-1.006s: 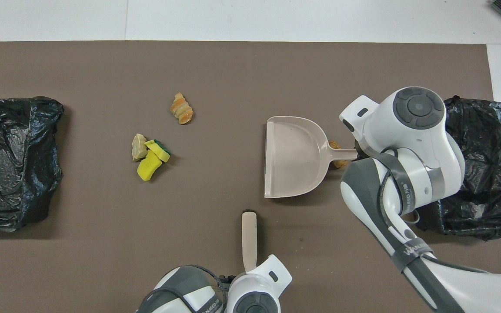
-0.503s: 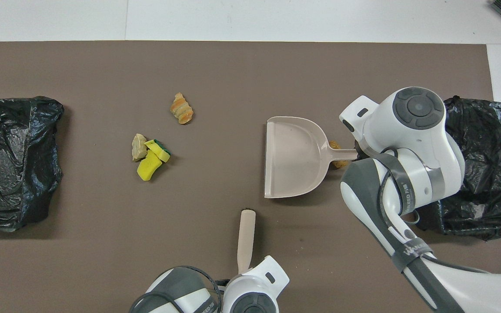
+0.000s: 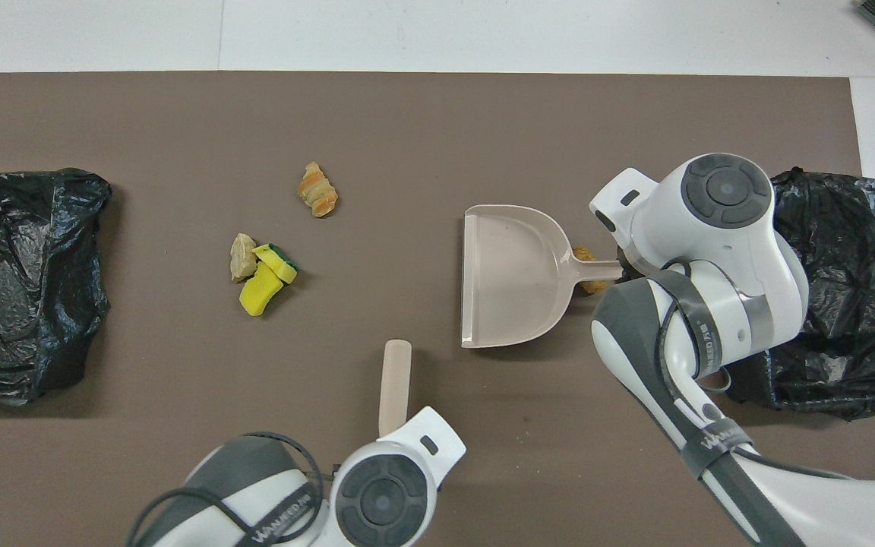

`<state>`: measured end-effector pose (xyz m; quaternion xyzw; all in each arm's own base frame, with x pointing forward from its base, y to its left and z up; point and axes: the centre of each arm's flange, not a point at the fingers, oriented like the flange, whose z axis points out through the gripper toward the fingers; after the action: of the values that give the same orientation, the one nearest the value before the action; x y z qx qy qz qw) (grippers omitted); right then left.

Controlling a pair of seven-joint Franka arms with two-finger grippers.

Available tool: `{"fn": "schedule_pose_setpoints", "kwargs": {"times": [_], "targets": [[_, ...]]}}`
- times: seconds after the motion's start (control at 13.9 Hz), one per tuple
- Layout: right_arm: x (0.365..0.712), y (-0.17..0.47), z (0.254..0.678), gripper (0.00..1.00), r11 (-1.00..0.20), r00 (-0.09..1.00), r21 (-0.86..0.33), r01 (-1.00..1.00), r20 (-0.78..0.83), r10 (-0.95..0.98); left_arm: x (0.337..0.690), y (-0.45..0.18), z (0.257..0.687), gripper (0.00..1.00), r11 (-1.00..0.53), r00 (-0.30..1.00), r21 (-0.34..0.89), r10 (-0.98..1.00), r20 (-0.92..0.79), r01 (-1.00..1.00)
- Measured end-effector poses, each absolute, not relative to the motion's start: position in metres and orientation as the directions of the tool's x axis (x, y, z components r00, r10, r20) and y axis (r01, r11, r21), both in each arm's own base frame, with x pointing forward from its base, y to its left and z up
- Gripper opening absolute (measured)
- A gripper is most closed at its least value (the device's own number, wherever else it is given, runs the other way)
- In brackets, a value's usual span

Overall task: Sweep and dump trash in bin
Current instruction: 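Lift the brush with the left gripper toward the sponge pieces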

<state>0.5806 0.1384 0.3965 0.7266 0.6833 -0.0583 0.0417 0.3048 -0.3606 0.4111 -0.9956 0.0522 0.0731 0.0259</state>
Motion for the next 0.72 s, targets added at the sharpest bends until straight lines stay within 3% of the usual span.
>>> {"fn": "schedule_pose_setpoints", "kwargs": {"times": [0.29,0.72], "targets": [[0.575,0.167,0.393,0.33,0.006,-0.005,0.008,1.0,-0.156,0.988,0.384,-0.268,0.463,0.26,-0.999,0.985,-0.02,-0.045,-0.167,-0.049],[0.576,0.178,0.386,0.33,0.034,-0.028,0.042,0.999,-0.144,0.989,0.502,-0.13,0.456,0.26,-0.999,0.995,0.027,0.024,-0.098,0.027]]}}
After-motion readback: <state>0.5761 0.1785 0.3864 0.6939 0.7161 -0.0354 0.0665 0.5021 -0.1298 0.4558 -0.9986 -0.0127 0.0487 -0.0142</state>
